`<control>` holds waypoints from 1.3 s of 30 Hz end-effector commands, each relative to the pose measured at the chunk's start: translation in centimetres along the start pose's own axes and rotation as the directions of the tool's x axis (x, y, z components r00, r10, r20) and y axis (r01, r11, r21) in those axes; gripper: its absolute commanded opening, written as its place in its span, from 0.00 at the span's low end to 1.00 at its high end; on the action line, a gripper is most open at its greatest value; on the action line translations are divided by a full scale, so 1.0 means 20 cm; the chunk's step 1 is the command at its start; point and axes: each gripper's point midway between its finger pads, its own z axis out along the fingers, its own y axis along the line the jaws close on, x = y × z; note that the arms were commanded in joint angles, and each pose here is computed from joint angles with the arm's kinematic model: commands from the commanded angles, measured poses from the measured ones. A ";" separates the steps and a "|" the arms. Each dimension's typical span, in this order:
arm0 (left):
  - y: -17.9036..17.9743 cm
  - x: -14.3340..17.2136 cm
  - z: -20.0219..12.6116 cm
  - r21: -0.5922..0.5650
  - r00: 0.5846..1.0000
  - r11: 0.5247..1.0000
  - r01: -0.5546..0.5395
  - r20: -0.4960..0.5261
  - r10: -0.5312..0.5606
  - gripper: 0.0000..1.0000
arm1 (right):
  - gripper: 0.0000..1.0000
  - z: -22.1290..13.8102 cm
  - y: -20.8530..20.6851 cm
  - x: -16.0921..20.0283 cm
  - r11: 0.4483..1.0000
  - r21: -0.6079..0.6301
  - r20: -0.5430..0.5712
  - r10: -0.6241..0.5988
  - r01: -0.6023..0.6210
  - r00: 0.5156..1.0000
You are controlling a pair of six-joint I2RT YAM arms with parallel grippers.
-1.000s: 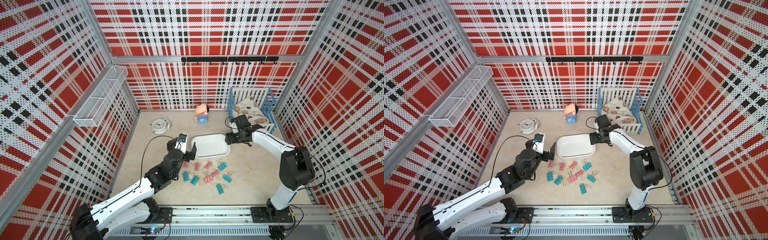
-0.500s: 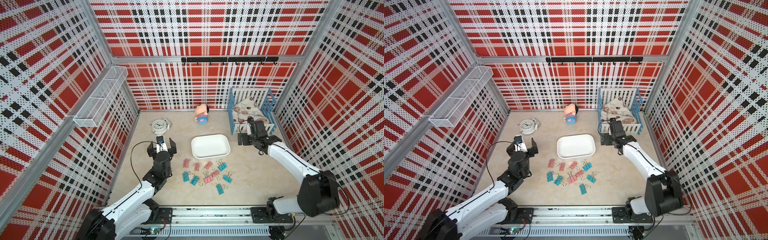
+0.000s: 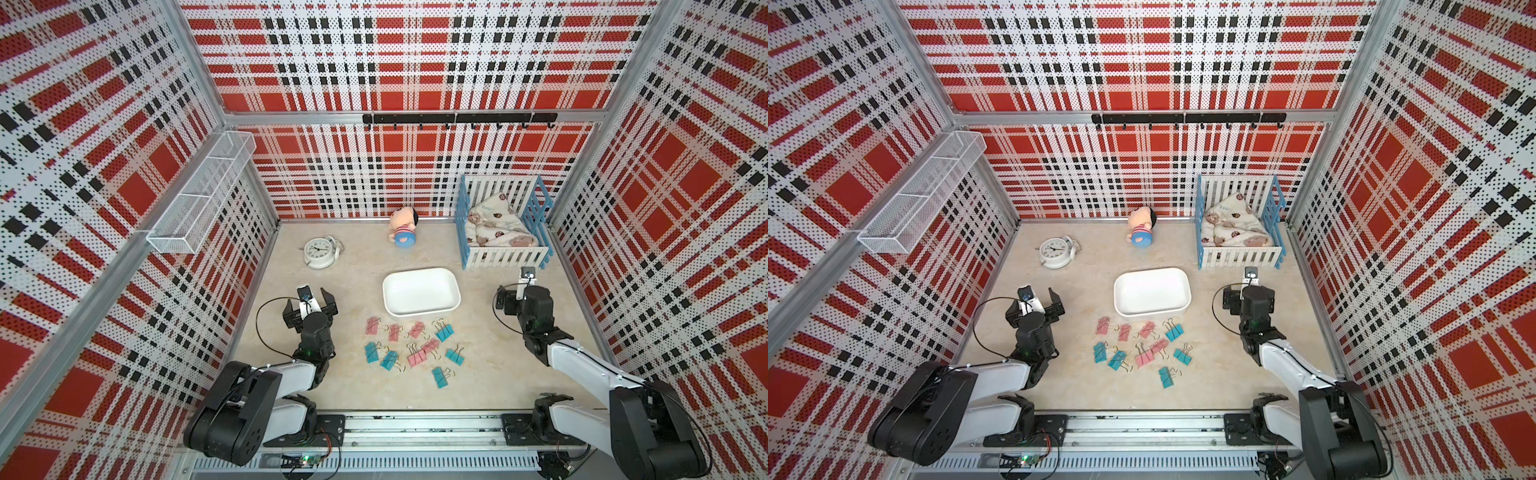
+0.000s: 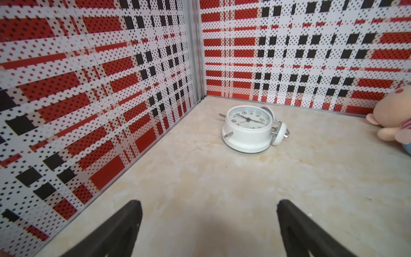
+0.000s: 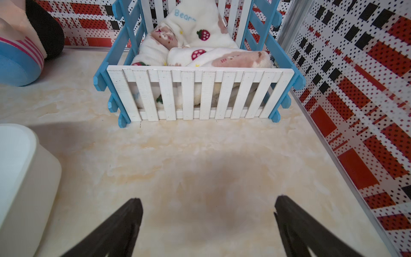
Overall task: Take out the binder clips from the storage box
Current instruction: Reset both arms
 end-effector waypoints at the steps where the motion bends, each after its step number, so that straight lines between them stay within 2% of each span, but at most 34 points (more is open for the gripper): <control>1: 0.00 -0.15 0.03 0.017 0.992 0.998 0.062 0.110 -0.063 1.00 | 1.00 0.04 0.00 -0.12 0.999 -0.012 0.140 0.034 -0.032 0.990; 4: 0.00 -0.17 0.04 0.026 0.988 0.998 0.064 0.139 -0.067 1.00 | 1.00 0.09 0.02 -0.11 0.999 -0.023 0.137 0.028 -0.025 0.990; 6: -0.01 -0.18 0.05 0.038 0.986 0.998 0.055 0.153 -0.060 1.00 | 1.00 0.08 0.01 -0.15 0.999 -0.019 0.208 0.051 -0.048 0.977; 8: 0.00 -0.17 0.06 0.036 0.984 0.997 0.062 0.164 -0.067 1.00 | 1.00 0.11 0.00 -0.15 0.999 0.007 0.199 0.040 -0.042 0.979; 11: 0.06 -0.15 0.08 0.038 0.973 0.992 0.119 0.195 -0.124 1.00 | 1.00 0.11 0.00 -0.17 1.000 0.009 0.213 0.013 -0.015 0.977; 13: 0.09 -0.11 0.09 0.032 0.975 0.991 0.131 0.174 -0.135 1.00 | 1.00 0.10 -0.01 -0.18 1.000 0.018 0.238 0.004 -0.008 0.971; 19: 0.04 -0.11 0.12 0.065 0.979 0.992 0.110 0.166 -0.120 1.00 | 1.00 0.11 -0.02 -0.14 1.000 0.024 0.293 0.001 -0.008 0.956; 21: 0.01 -0.11 0.14 0.086 0.982 0.992 0.092 0.155 -0.104 1.00 | 1.00 0.15 -0.05 -0.09 0.999 -0.001 0.256 0.047 -0.048 0.966; 23: -0.02 -0.10 0.15 0.112 0.984 0.991 0.074 0.150 -0.090 1.00 | 1.00 0.15 -0.05 -0.11 0.999 -0.001 0.267 0.043 -0.044 0.963; 28: 0.01 -0.08 0.20 0.094 0.987 0.990 0.102 0.117 -0.113 1.00 | 1.00 0.16 -0.02 -0.10 0.999 -0.034 0.262 0.034 -0.026 0.964; 39: 0.03 -0.08 0.21 0.074 0.985 0.990 0.120 0.112 -0.127 1.00 | 1.00 0.16 -0.02 -0.10 0.999 -0.041 0.250 0.037 -0.028 0.968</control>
